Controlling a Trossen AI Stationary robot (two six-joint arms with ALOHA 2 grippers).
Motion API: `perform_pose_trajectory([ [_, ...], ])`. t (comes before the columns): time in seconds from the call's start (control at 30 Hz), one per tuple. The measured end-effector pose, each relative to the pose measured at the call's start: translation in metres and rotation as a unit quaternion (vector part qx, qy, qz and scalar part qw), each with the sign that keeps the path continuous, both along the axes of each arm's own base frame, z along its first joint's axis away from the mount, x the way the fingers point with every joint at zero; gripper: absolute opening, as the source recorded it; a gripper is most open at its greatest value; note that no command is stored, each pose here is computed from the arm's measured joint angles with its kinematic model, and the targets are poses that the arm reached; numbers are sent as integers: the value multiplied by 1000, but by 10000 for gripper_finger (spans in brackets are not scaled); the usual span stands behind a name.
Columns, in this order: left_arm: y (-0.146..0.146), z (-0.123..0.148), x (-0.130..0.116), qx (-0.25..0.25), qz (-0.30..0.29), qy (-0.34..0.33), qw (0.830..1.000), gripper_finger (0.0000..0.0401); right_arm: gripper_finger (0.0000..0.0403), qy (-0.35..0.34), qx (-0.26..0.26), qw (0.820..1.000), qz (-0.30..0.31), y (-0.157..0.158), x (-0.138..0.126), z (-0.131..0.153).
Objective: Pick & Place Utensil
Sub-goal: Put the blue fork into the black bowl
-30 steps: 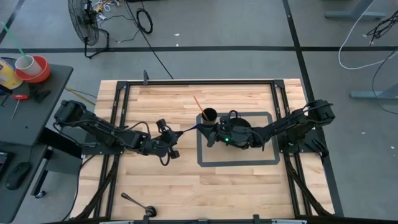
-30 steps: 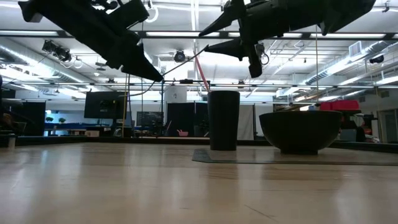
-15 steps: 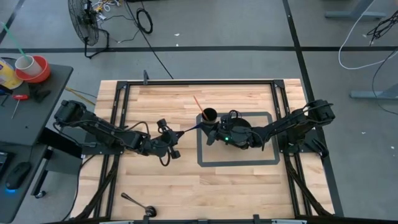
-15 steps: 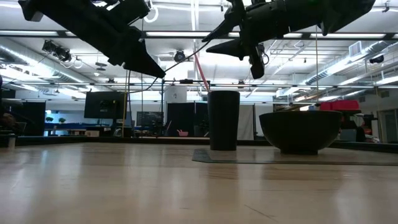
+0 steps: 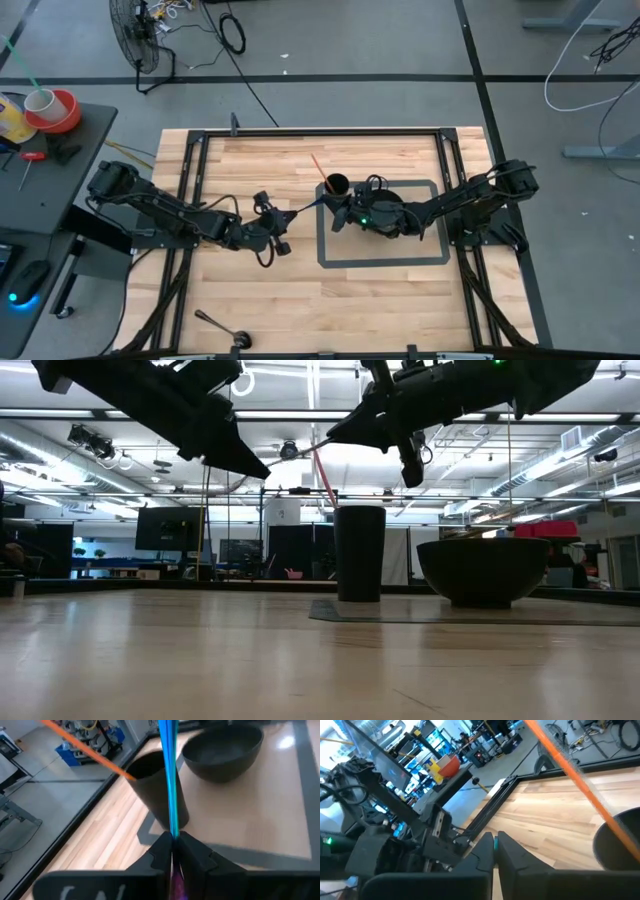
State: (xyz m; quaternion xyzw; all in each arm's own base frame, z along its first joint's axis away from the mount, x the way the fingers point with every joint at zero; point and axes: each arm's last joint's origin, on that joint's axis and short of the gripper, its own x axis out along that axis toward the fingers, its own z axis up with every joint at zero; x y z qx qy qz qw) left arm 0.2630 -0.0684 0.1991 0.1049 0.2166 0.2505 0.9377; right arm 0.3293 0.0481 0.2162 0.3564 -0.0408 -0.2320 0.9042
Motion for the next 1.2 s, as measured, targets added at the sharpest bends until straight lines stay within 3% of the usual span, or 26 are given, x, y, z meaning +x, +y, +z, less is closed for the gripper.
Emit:
perform_pose_trajectory([
  [0.13, -4, 1, -1, -11, -5, -7, 1000, 68, 4, 6, -10, 1000, 7, 1, 0, 1],
  [0.33, -24, 23, -20, -23, -54, -41, 997, 148, 3, 4, -20, 999, 39, 2, -12, 21],
  [0.57, -41, 55, -64, -43, -119, -60, 990, 217, 3, 100, -33, 993, 53, -2, -63, 56],
  [0.73, -46, 62, -81, -64, -139, -70, 986, 219, 2, 138, -13, 989, 46, -13, -120, 81],
  [0.93, -48, 62, -81, -63, -140, -69, 986, 205, 2, 203, 28, 978, 26, -30, -179, 84],
  [1.2, -44, 62, -79, -74, -128, -75, 986, 197, 5, 253, 37, 967, -9, -41, -196, 78],
])
